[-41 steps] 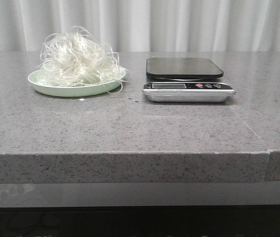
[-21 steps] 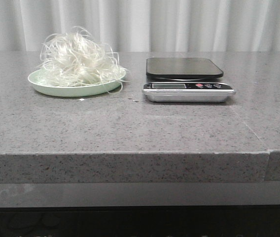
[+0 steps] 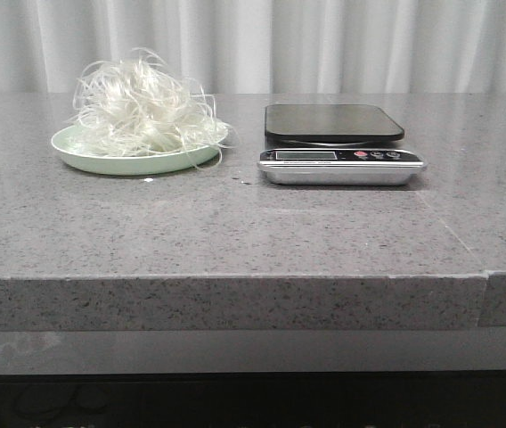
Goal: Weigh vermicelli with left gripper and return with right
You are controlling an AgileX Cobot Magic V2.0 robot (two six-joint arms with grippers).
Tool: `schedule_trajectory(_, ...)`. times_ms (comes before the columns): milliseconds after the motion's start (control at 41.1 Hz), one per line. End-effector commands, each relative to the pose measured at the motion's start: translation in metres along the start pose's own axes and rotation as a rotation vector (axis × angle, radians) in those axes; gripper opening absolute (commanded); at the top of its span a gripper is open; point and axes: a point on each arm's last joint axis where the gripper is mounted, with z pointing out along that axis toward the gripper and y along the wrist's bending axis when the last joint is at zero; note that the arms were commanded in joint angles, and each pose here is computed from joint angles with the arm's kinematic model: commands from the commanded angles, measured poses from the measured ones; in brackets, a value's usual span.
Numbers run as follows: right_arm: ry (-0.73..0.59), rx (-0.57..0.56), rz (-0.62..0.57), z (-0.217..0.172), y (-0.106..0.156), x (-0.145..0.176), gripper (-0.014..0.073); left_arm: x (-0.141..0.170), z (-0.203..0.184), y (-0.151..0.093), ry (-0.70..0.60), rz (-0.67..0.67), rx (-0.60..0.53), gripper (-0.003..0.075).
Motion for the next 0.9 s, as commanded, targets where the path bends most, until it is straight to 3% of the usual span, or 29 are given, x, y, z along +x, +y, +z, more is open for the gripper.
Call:
schedule_trajectory(0,-0.08,0.011,-0.002,-0.004,-0.001,-0.011,0.0159,-0.008,-0.007,0.006,-0.112,-0.021,-0.065,0.0142)
schedule_trajectory(171,-0.08,0.011,-0.002,-0.004,-0.001,-0.011,0.0159,0.026,-0.016,0.019,-0.186,-0.035,-0.282,0.0142)
schedule_trajectory(414,-0.08,0.011,-0.002,-0.004,-0.001,-0.011,0.0159,0.1,-0.018,0.025,-0.339,-0.037,-0.556,0.0142)
schedule_trajectory(633,-0.08,0.011,-0.002,-0.004,-0.001,-0.011,0.0159,0.148,-0.011,0.025,-0.394,-0.044,-0.653,0.0142)
schedule_trajectory(877,-0.079,0.011,-0.002,-0.004,-0.001,-0.011,0.0159,0.166,-0.004,0.026,-0.45,-0.08,-0.652,0.0142)
